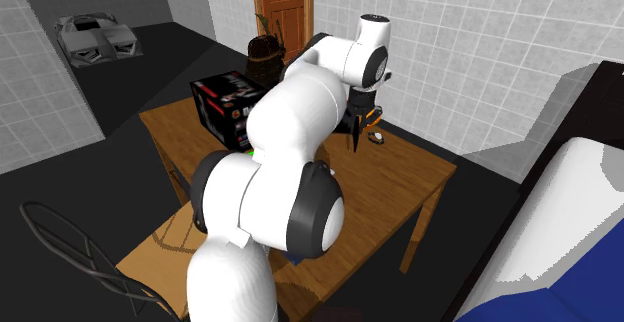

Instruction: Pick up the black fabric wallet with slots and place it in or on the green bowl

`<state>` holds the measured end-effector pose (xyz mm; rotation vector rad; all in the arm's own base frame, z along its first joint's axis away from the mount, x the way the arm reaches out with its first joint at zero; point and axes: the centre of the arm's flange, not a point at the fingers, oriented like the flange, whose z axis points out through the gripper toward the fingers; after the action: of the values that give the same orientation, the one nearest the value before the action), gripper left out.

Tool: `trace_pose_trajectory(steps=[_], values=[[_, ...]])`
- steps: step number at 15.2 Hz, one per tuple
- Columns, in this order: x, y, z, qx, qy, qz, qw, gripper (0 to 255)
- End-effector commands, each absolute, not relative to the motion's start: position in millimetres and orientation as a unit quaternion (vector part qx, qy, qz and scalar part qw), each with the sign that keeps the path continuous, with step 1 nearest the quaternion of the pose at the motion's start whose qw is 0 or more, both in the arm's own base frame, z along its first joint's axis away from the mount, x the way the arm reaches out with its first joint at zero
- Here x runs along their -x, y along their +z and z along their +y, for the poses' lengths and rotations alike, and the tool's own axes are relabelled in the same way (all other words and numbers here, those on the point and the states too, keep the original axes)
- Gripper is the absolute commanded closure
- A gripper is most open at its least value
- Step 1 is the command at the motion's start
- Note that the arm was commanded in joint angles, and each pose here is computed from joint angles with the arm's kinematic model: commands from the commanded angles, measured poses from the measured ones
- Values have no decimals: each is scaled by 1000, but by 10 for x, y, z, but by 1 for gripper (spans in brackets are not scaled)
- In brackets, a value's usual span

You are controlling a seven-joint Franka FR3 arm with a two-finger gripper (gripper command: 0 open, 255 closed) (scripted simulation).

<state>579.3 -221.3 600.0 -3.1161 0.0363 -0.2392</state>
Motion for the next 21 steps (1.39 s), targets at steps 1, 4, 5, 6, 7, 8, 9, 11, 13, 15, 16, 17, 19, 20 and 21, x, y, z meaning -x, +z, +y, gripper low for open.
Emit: trace_pose_trajectory(steps=[1,4,5,6,7,8,9,11,13,15,16,17,19,20,21], values=[[-5796,6100,-2212,997,-77,12,8,255],[-5796,6259,-2212,997,-77,12,8,255],[-5796,6311,-2212,997,-77,12,8,255],[-5796,6364,-2212,997,-77,12,8,255],[-5796,6392,-2212,997,-77,12,8,255],[-5744,6402,-2092,997,-77,12,8,255],[-5692,6412,-1971,997,-77,12,8,255],[-5588,6432,-1729,997,-77,12,8,255],[-5484,6452,-1487,997,-77,12,8,255],[-5380,6473,-1245,997,-77,12,8,255],[-5328,6483,-1124,997,-77,12,8,255],[-5276,6493,-1003,997,-77,12,8,255],[-5172,6513,-762,997,-77,12,8,255],[-5120,6523,-641,997,-77,12,8,255],[-5068,6533,-520,997,-77,12,8,255]])
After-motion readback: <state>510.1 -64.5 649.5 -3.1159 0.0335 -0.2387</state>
